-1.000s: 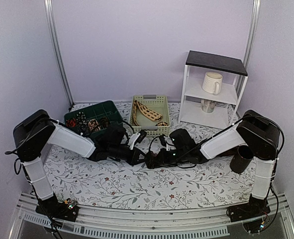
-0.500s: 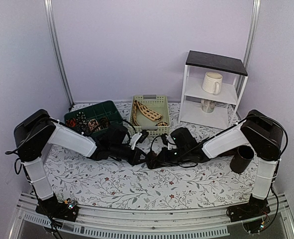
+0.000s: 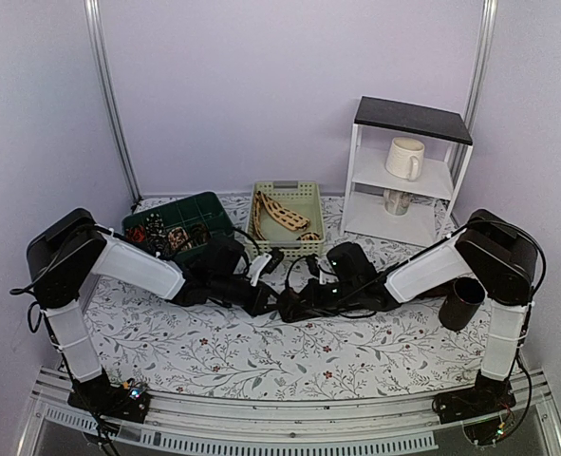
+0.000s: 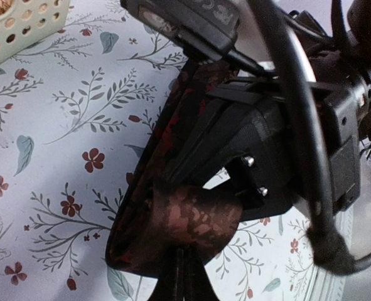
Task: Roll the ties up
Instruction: Roll the tie at the center of the board.
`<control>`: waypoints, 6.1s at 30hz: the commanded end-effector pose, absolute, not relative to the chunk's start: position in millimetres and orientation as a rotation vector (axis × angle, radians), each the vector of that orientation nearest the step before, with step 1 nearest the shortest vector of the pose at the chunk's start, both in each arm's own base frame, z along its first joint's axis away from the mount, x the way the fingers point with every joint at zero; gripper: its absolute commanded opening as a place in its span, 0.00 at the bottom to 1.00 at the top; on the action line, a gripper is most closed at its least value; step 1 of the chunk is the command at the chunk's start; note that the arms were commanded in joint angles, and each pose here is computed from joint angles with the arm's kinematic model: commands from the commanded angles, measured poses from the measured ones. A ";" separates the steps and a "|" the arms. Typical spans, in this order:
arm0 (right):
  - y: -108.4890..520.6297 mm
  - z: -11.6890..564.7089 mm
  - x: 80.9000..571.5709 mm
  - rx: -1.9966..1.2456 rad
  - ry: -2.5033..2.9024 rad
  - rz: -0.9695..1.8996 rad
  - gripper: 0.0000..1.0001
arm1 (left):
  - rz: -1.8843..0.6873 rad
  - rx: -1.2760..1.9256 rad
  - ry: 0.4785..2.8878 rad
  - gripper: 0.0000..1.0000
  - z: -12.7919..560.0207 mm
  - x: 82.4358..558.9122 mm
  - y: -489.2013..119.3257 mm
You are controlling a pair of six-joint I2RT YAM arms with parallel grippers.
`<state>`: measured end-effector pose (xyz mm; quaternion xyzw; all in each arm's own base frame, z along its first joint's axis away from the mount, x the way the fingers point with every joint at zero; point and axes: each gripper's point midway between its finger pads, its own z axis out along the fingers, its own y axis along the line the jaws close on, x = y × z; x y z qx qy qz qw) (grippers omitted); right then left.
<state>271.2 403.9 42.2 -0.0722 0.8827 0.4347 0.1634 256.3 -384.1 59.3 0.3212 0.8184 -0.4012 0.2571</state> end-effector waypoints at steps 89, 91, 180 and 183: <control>367.7 25.5 270.8 -0.130 2.524 0.987 0.00 | -0.959 1.015 2.404 0.00 20.2 263.2 -402.2; 365.9 33.6 272.1 -0.152 2.555 0.980 0.07 | -0.965 1.016 2.404 0.00 21.0 262.4 -402.7; 367.5 23.6 276.9 -0.061 2.475 1.411 0.24 | -1.075 0.714 2.166 0.12 95.1 299.3 -387.1; 367.6 33.0 279.5 -0.078 2.469 1.396 0.23 | -1.127 0.732 2.149 0.00 94.8 297.2 -394.4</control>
